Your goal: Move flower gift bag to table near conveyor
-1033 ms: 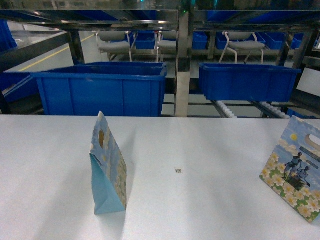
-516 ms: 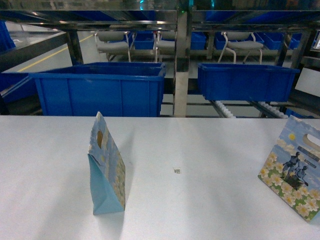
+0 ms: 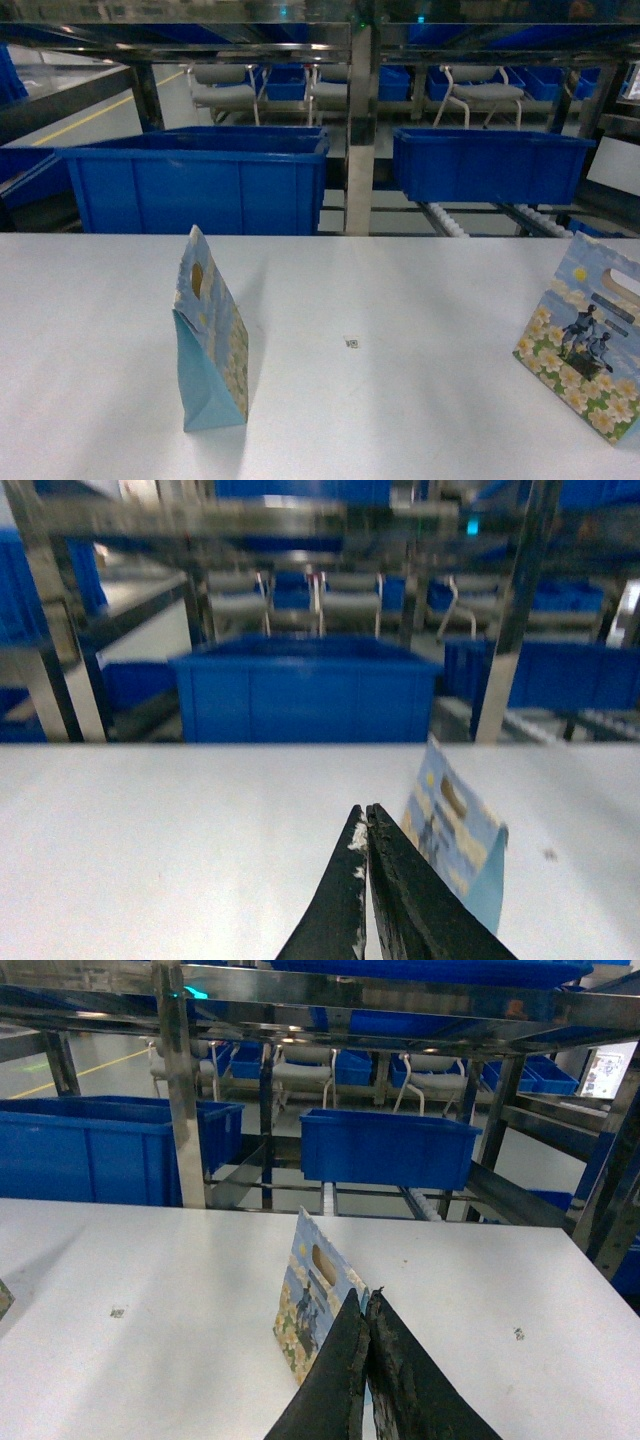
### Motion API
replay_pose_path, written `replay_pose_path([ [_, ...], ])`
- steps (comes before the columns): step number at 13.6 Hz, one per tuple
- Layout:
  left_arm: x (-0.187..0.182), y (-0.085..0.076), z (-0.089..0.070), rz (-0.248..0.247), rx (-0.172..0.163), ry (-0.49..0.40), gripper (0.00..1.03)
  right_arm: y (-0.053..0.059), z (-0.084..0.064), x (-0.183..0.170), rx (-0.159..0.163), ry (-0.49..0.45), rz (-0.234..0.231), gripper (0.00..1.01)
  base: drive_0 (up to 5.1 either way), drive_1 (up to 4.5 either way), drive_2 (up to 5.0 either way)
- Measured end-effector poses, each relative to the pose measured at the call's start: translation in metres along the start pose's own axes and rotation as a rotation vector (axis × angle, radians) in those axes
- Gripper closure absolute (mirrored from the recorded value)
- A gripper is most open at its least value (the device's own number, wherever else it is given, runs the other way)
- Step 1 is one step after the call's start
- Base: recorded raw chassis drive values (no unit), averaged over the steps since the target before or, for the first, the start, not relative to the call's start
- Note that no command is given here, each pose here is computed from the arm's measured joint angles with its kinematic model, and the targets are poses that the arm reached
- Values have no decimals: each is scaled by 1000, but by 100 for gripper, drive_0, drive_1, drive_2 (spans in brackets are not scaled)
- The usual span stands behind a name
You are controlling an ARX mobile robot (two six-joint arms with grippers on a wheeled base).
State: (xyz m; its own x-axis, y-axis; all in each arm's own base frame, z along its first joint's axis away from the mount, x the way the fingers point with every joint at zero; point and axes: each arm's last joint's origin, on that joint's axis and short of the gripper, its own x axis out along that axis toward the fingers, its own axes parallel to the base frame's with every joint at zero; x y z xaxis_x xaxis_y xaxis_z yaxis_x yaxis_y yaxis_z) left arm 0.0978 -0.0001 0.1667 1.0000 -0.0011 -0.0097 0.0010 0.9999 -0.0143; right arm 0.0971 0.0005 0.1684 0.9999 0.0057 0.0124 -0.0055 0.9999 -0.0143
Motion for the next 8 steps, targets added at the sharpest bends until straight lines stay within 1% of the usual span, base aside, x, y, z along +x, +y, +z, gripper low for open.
replay_pose_path([
  [1,-1,0,3,4,0,-20,101,0,-1,0,0,10,2,99,0,0,0],
  [2,0,0,0,0,0,-5,101,0,-1,0,0,5,1,99,0,0,0],
  [3,0,0,2,0,0,-18,101,0,-1,0,0,9,0,99,0,0,0],
  [6,0,0,1,0,0,-12,101,0,-1,0,-1,7,1,99,0,0,0],
  [8,0,0,1,0,0,-12,101,0,-1,0,0,7,1,93,0,0,0],
])
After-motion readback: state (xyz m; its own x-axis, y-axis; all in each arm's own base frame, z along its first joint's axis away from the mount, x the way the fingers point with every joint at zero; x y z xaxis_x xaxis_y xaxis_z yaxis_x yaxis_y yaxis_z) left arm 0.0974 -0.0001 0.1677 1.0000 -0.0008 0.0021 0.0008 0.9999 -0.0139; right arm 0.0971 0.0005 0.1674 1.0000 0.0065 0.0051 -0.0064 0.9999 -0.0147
